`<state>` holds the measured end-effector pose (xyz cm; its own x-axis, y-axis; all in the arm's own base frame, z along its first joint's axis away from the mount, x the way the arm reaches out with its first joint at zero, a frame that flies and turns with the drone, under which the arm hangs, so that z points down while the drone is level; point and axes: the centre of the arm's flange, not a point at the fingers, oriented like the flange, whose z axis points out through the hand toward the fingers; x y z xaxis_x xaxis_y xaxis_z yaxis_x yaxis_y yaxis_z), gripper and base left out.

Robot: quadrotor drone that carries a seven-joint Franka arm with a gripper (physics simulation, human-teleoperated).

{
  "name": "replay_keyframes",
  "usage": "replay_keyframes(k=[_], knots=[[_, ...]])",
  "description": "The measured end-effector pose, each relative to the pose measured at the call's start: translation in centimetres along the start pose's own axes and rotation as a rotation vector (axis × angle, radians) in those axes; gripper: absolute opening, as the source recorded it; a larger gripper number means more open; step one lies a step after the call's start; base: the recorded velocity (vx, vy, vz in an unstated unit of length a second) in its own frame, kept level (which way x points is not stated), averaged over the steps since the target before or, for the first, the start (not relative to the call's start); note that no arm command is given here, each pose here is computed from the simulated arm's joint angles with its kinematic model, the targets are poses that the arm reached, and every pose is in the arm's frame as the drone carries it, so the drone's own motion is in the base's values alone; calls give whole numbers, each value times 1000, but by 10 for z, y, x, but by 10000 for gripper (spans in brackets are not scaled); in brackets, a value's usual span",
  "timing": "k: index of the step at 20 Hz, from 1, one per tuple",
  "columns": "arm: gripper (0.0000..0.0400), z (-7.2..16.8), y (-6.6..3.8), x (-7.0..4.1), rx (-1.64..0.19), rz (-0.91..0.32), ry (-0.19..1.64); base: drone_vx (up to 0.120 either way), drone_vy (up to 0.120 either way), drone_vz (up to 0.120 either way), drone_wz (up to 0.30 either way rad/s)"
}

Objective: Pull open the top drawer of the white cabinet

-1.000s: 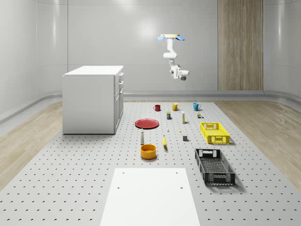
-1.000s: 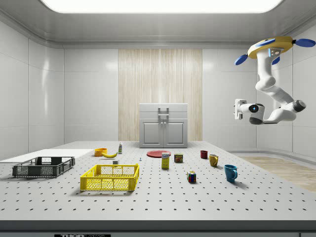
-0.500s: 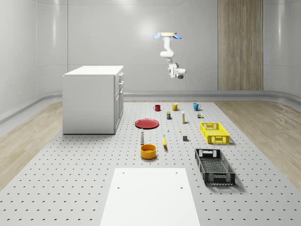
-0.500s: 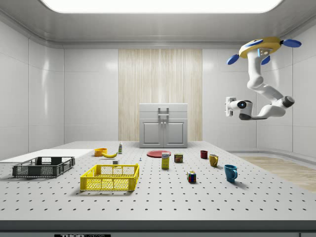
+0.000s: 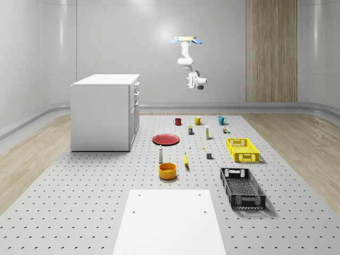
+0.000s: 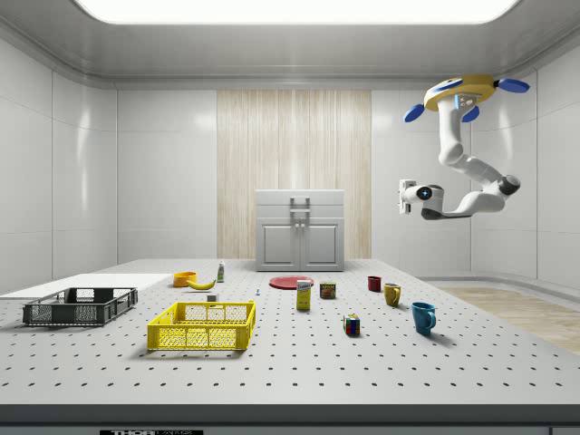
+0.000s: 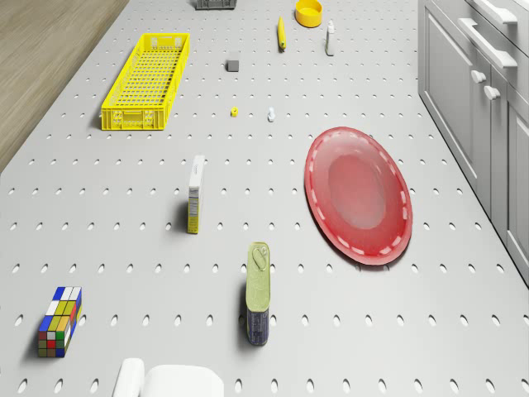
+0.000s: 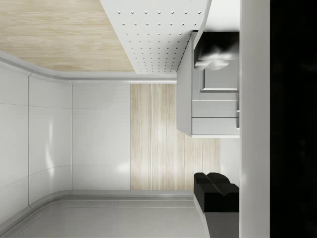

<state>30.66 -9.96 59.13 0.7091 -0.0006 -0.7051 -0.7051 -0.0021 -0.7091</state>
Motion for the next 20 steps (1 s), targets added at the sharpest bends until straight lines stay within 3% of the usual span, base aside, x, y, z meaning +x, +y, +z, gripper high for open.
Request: replay_keyframes(k=[20], knots=[[305, 0, 0, 0, 1, 0, 0, 120, -120, 0, 0]])
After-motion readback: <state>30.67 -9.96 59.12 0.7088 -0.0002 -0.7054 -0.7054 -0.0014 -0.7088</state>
